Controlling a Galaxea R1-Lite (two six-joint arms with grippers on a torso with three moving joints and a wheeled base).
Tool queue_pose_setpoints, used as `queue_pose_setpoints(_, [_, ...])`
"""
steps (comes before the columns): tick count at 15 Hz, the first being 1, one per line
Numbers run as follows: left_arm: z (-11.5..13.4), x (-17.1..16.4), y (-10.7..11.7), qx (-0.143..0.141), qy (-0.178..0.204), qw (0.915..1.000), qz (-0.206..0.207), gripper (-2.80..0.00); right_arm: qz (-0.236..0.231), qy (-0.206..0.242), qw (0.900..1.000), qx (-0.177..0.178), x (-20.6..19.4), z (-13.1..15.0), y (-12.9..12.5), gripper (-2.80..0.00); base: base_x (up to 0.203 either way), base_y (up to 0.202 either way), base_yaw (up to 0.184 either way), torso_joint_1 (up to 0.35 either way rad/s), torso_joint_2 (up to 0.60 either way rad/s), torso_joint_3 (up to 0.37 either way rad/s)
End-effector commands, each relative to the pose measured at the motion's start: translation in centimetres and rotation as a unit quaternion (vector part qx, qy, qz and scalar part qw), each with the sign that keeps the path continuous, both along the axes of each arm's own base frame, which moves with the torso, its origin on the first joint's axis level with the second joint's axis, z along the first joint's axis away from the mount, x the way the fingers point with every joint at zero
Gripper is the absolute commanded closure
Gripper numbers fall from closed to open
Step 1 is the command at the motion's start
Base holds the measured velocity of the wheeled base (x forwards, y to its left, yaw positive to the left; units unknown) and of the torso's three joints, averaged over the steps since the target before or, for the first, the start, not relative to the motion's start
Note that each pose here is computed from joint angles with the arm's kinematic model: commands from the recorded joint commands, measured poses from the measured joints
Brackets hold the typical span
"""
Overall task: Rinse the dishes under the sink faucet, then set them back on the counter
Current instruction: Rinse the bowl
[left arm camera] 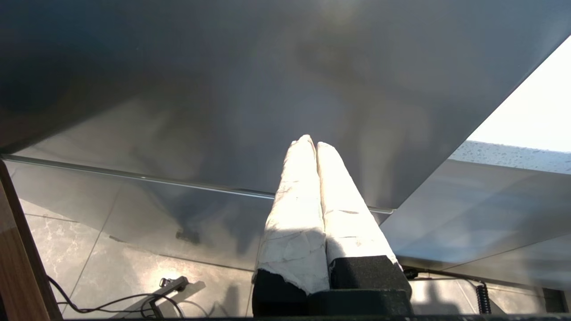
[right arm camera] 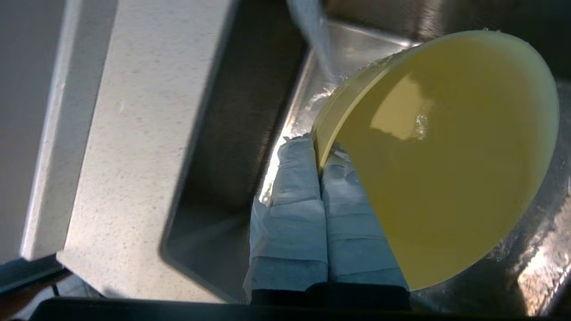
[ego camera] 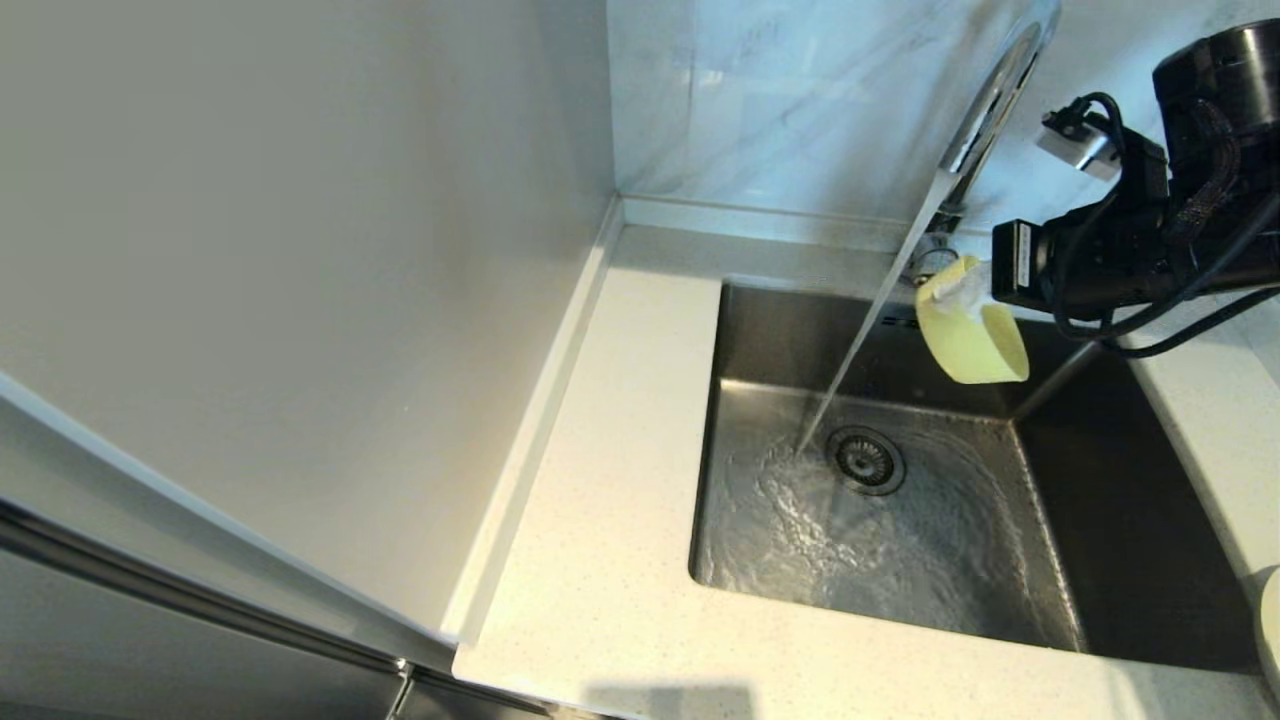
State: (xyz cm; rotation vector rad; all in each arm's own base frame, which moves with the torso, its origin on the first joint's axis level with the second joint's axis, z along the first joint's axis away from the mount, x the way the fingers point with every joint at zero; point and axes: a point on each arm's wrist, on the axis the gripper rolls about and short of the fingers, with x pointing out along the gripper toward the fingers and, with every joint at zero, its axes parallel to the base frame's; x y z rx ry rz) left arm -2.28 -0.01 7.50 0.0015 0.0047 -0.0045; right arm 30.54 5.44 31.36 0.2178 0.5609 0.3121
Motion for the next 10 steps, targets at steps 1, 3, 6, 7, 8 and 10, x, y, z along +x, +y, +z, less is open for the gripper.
queue_pose_setpoints(1, [0.0,0.0,0.0,0.000,0.000,1.0000,0.000,0.00,-0.027,0.007,0.999,0.017,-0.1,0.0,-1.2,0.00,0.000,0.000,0.000,0.000,0.00,0.000])
queue_pose_setpoints(3, [0.0,0.0,0.0,0.000,0.000,1.0000,0.000,0.00,-0.063,0.021,0.996,0.065,0.3,0.2,-2.3,0.00,0.000,0.000,0.000,0.000,0.00,0.000])
queue_pose_setpoints(6, [0.0,0.0,0.0,0.000,0.000,1.0000,0.001,0.00,-0.098,0.044,0.978,0.181,1.0,1.2,-3.9,0.00,0.000,0.000,0.000,0.000,0.00,0.000])
queue_pose_setpoints(7, [0.0,0.0,0.0,0.000,0.000,1.0000,0.000,0.00,-0.114,0.054,0.966,0.228,1.2,1.6,-4.8,0.00,0.000,0.000,0.000,0.000,0.00,0.000])
queue_pose_setpoints(8, [0.0,0.0,0.0,0.000,0.000,1.0000,0.000,0.00,-0.127,0.066,0.951,0.276,1.4,1.9,-6.3,0.00,0.000,0.000,0.000,0.000,0.00,0.000])
queue_pose_setpoints(10, [0.0,0.0,0.0,0.000,0.000,1.0000,0.000,0.00,-0.135,0.095,0.918,0.360,1.5,1.9,-9.5,0.00,0.000,0.000,0.000,0.000,0.00,0.000])
